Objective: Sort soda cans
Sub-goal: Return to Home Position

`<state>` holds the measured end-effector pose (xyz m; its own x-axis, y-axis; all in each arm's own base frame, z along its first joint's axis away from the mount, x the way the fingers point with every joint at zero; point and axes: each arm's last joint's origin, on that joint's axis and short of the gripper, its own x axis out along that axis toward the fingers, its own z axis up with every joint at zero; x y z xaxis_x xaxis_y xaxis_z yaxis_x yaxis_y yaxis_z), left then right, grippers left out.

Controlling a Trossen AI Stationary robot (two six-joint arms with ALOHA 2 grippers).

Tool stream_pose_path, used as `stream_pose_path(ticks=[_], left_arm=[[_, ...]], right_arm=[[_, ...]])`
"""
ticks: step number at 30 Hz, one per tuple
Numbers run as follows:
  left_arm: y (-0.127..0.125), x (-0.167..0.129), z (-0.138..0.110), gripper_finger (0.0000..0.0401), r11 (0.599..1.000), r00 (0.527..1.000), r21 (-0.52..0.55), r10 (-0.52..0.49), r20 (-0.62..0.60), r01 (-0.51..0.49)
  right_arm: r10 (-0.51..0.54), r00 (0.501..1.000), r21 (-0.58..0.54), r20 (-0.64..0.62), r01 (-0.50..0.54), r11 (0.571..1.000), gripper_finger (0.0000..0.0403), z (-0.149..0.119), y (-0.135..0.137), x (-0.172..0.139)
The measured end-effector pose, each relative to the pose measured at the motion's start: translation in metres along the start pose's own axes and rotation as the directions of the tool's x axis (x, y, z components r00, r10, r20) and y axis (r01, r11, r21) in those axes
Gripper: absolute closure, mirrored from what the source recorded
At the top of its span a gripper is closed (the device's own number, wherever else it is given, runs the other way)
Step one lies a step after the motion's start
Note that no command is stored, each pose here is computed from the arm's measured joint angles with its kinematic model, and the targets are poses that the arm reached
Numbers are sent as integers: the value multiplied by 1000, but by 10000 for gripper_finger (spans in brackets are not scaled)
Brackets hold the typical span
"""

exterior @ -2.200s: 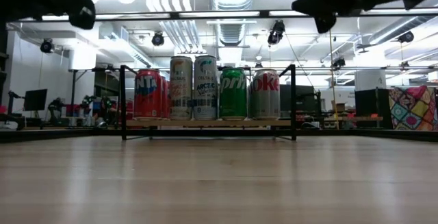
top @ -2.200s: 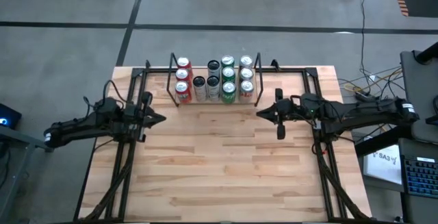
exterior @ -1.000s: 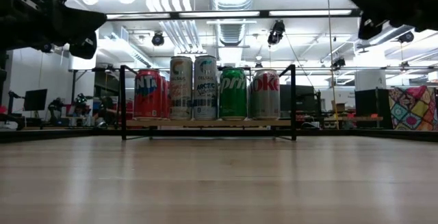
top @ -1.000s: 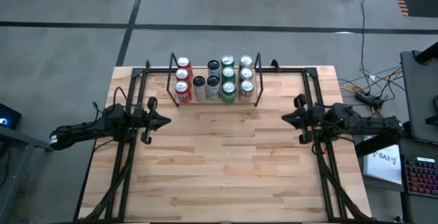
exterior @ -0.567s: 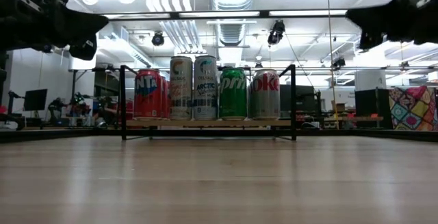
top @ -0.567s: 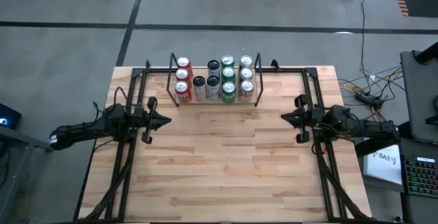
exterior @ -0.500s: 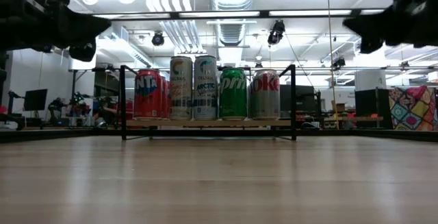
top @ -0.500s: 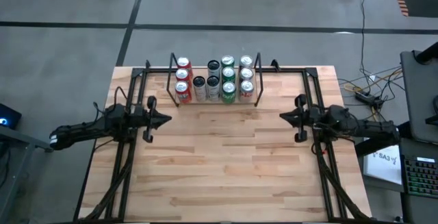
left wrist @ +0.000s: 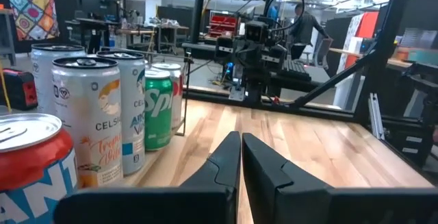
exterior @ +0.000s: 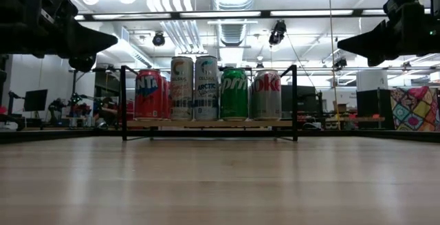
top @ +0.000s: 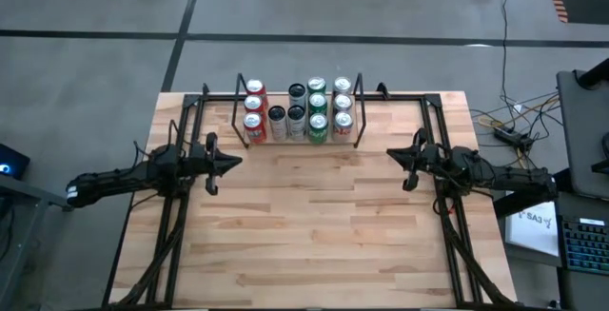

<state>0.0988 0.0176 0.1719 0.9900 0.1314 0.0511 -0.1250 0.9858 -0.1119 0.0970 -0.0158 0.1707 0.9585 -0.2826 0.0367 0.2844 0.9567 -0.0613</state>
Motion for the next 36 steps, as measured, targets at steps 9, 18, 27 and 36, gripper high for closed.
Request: stream_pose_path(ticks=[9, 18, 27, 36], left_arm=[[0, 1, 2, 401, 1000, 1000, 0, 1, -11, -1], [0, 2, 1, 401, 1000, 1000, 0, 2, -18, -2], [0, 2, 2, 401, 1000, 1000, 0, 2, -17, -2], [0, 1, 2, 401, 1000, 1000, 0, 1, -16, -1]], right_arm=[[-1, 1000, 15, -1, 1, 1000, 394, 0, 0, 0], [-1, 1000, 14, -1, 1, 1000, 394, 0, 0, 0], [-1, 1000, 14, -2, 1, 1000, 394, -1, 0, 0], [-1, 1000, 14, -2, 1, 1000, 394, -1, 0, 0]])
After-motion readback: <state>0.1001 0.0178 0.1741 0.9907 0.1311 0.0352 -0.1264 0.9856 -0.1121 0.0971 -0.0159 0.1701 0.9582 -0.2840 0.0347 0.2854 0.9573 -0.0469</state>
